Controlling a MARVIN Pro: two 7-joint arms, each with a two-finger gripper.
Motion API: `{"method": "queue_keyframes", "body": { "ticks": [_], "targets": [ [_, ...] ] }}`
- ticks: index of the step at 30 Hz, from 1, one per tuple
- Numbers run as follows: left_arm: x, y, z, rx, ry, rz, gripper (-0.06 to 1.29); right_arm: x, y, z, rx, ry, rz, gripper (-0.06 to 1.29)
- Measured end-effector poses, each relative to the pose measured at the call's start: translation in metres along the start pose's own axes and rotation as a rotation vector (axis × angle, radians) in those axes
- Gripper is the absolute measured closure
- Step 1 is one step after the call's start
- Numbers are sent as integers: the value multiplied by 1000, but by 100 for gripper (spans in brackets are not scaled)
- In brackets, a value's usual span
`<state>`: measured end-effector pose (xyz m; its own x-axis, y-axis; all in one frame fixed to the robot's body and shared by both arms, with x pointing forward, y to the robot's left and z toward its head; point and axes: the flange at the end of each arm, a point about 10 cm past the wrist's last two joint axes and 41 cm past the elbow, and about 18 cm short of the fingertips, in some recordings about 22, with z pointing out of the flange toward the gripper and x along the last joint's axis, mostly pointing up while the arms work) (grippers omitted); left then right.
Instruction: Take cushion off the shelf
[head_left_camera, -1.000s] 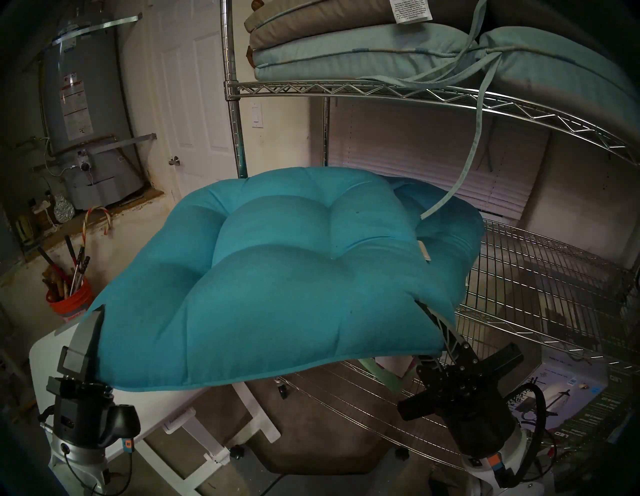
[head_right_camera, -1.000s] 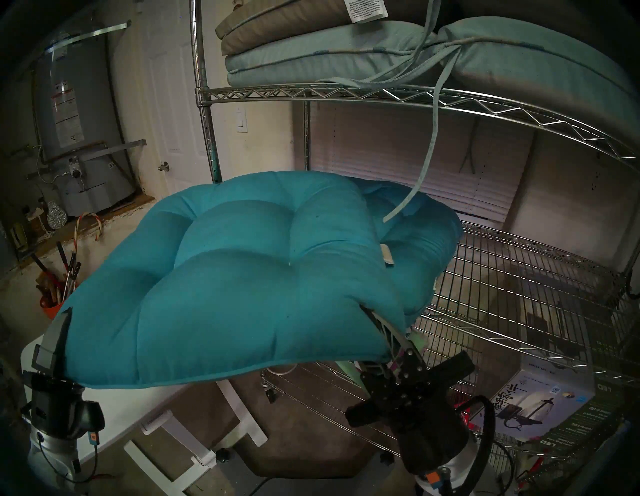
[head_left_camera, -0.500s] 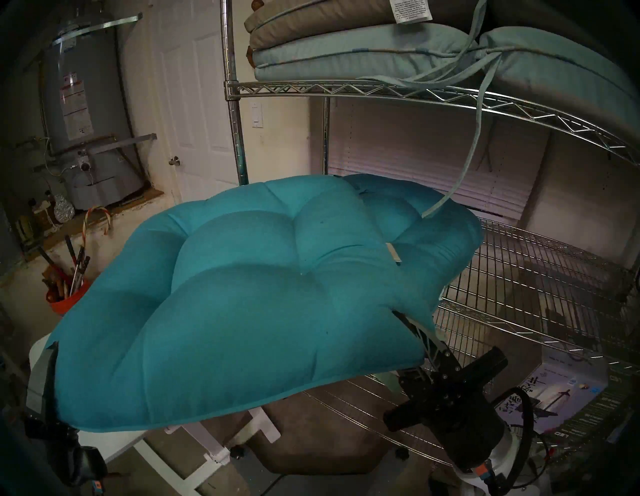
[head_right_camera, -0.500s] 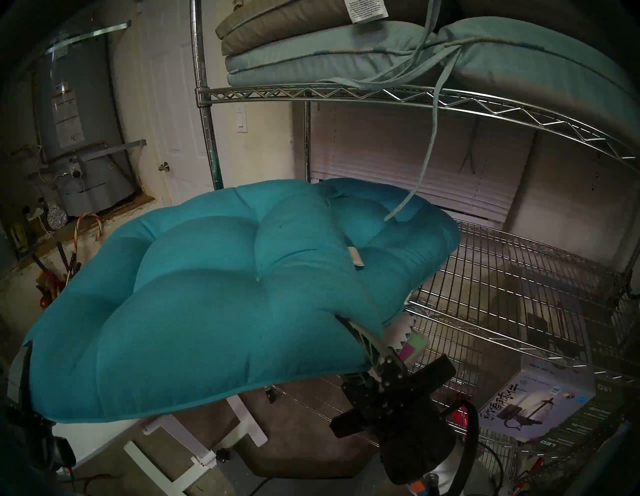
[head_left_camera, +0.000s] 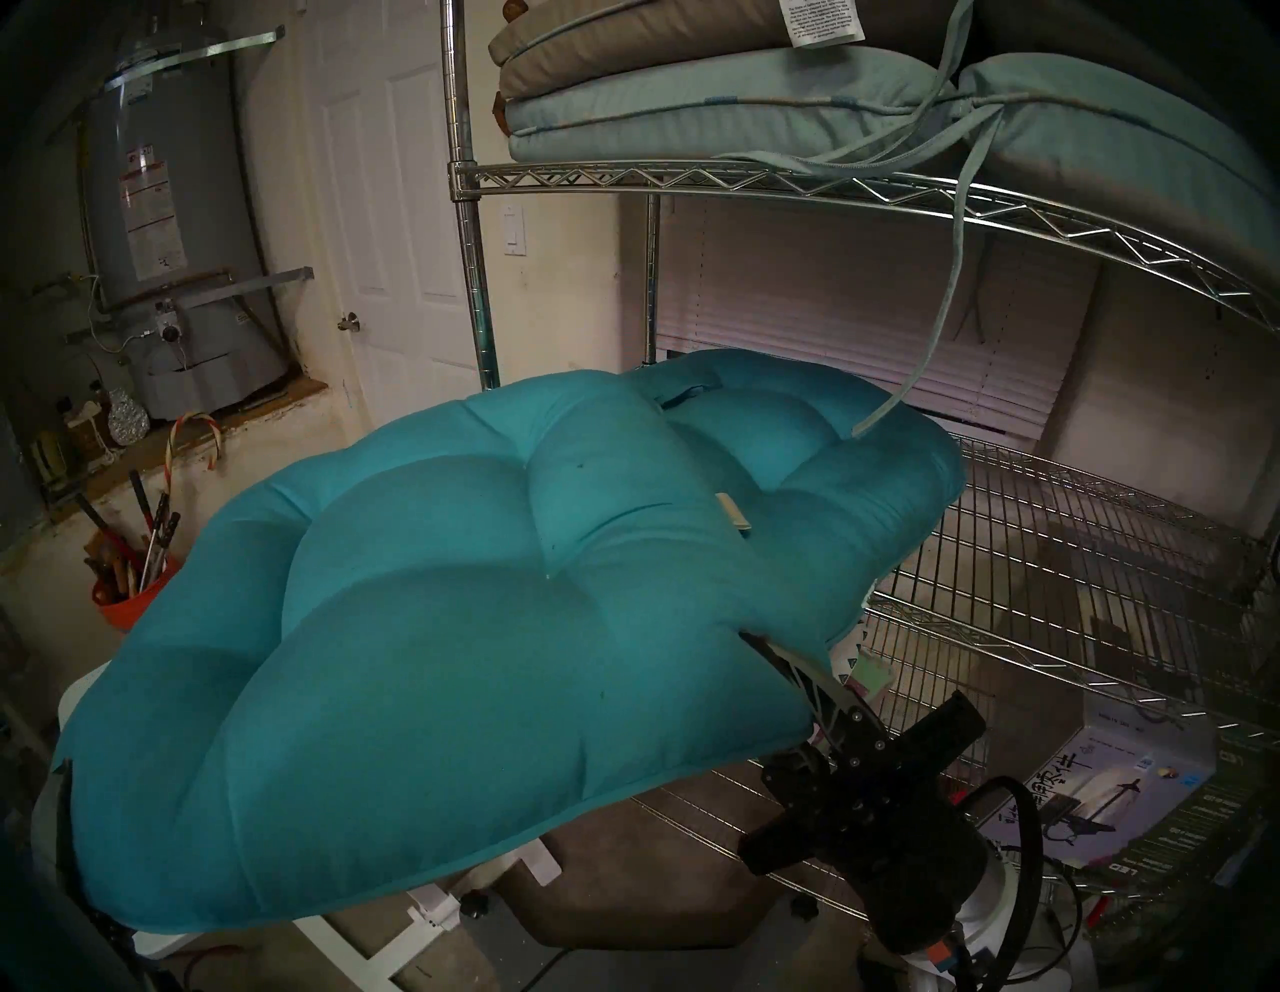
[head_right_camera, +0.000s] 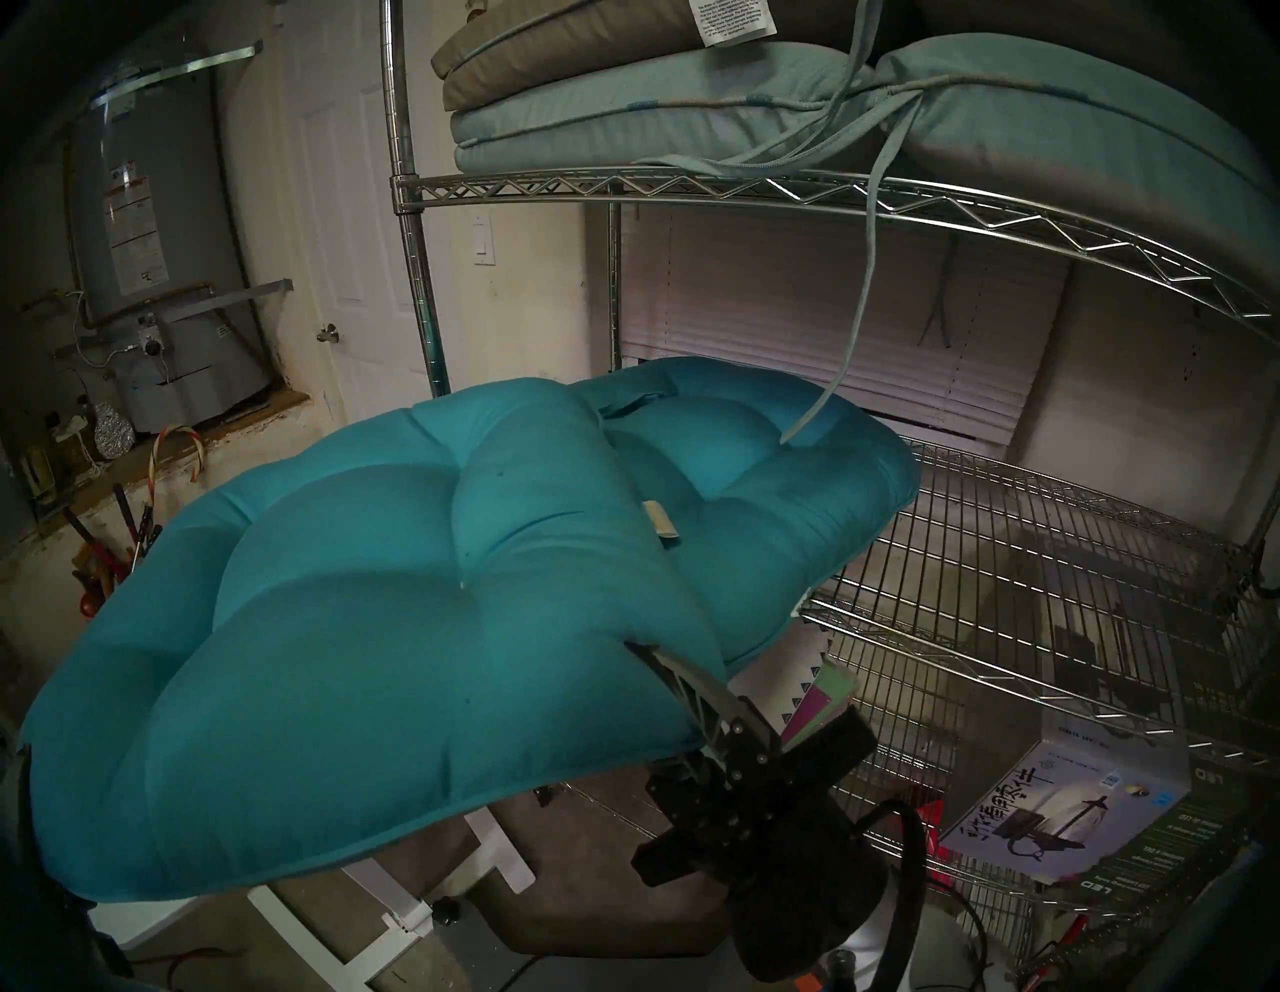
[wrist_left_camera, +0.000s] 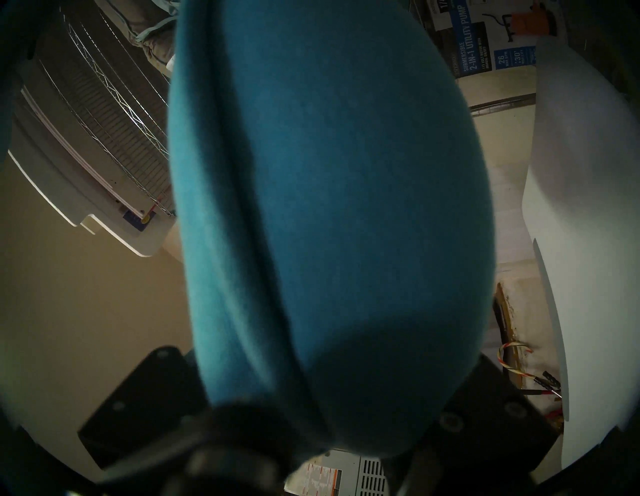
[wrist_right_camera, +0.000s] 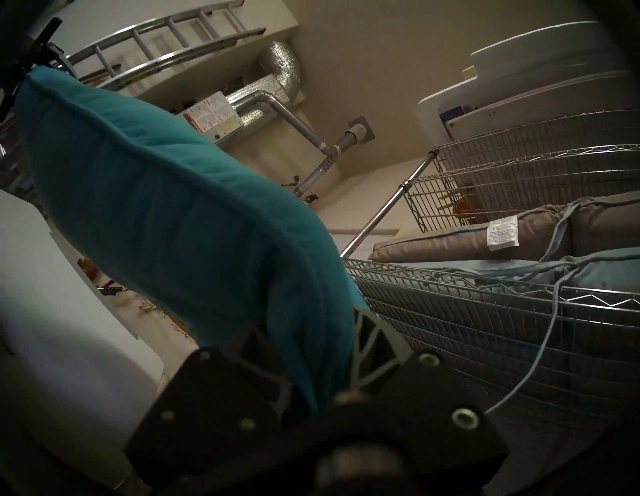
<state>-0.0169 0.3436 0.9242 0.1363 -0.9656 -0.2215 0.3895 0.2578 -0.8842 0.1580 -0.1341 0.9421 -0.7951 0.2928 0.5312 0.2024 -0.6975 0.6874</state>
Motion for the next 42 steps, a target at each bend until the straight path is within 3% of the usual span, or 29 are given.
{"method": "queue_keyframes", "body": {
  "ticks": [23,42],
  "targets": [
    [-11,-10,-26,-40,-33,52,75,10,-12,20,79,123,-7,102],
    [-39,-9,-69,-98,-140,130,76,11,-40,31,264,137,-15,102]
  ]
}}
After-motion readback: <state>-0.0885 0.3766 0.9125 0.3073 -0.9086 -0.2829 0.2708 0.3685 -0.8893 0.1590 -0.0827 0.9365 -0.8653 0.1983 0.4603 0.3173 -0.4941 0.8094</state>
